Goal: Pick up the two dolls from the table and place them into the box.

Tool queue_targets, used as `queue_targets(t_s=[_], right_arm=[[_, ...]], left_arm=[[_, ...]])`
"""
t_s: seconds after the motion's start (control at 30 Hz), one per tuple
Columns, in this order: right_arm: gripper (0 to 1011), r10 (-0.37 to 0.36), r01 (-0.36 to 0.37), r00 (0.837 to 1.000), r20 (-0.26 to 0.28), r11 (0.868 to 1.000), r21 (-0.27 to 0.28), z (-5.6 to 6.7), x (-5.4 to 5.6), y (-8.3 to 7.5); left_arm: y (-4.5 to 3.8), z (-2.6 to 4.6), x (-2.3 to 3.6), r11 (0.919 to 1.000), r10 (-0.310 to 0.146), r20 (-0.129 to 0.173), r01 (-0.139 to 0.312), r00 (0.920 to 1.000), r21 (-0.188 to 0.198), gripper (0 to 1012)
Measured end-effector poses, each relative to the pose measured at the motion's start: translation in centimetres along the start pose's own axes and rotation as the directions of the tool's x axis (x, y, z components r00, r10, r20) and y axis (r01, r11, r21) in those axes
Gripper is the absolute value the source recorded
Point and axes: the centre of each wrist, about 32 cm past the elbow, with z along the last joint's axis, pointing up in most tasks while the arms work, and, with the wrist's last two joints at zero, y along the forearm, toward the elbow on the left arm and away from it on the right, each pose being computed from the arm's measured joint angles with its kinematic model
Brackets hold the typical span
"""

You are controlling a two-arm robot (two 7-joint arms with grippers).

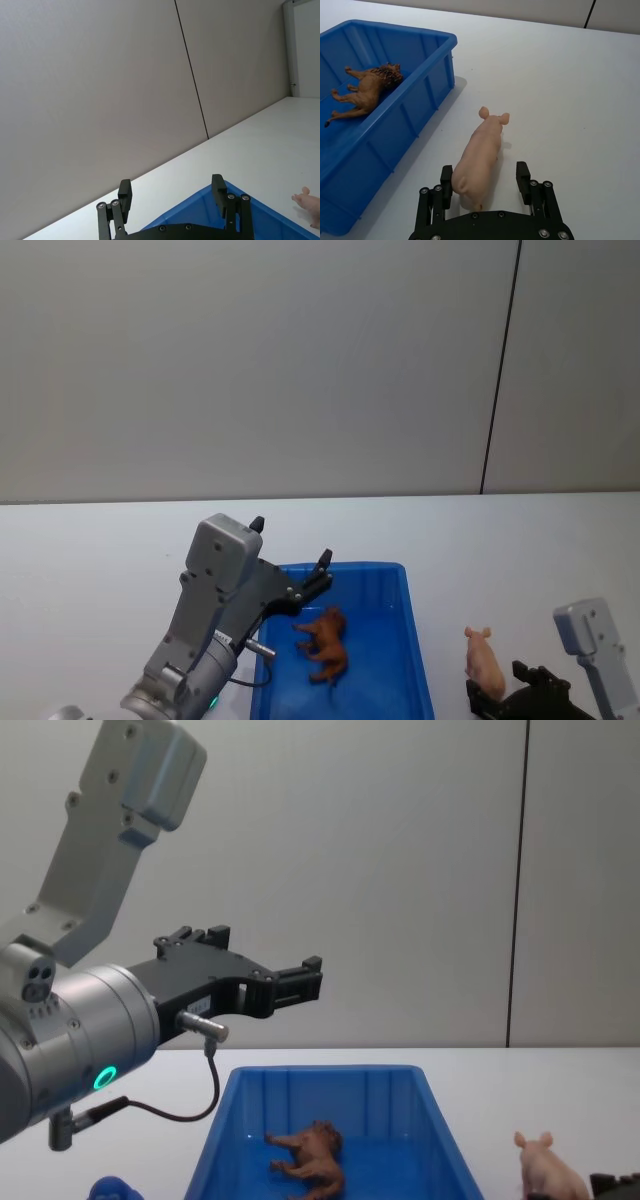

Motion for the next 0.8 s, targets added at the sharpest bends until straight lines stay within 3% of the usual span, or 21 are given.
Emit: queue_targets(t_s=[0.17, 0.37, 0.5, 0.8], right_arm=[[675, 0.005, -0.005, 1.0, -0.012, 1.0, 0.0, -0.05, 0.11, 0.38], [426, 0.007, -0.007, 1.0, -0.022, 1.0, 0.006, -0.07, 0.21, 0.65], [380, 0.004, -0.004, 1.0, -0.018, 1.0, 0.023, 0.0, 0.26, 0.7], [380, -0.013, 0.011, 1.0, 0.022, 0.996, 0.084, 0.67, 0.2, 0.44]], left_arm=[[0.0, 0.0, 0.0, 1.0, 0.0, 0.0, 0.0, 1.0, 0.0, 1003], [0.0, 0.0, 0.0, 1.0, 0.0, 0.0, 0.0, 1.0, 0.0, 1003], [0.0, 0.0, 0.0, 1.0, 0.0, 0.0, 0.0, 1.0, 0.0, 1003], [0.0, 0.0, 0.0, 1.0, 0.0, 0.0, 0.0, 1.0, 0.0, 1003]])
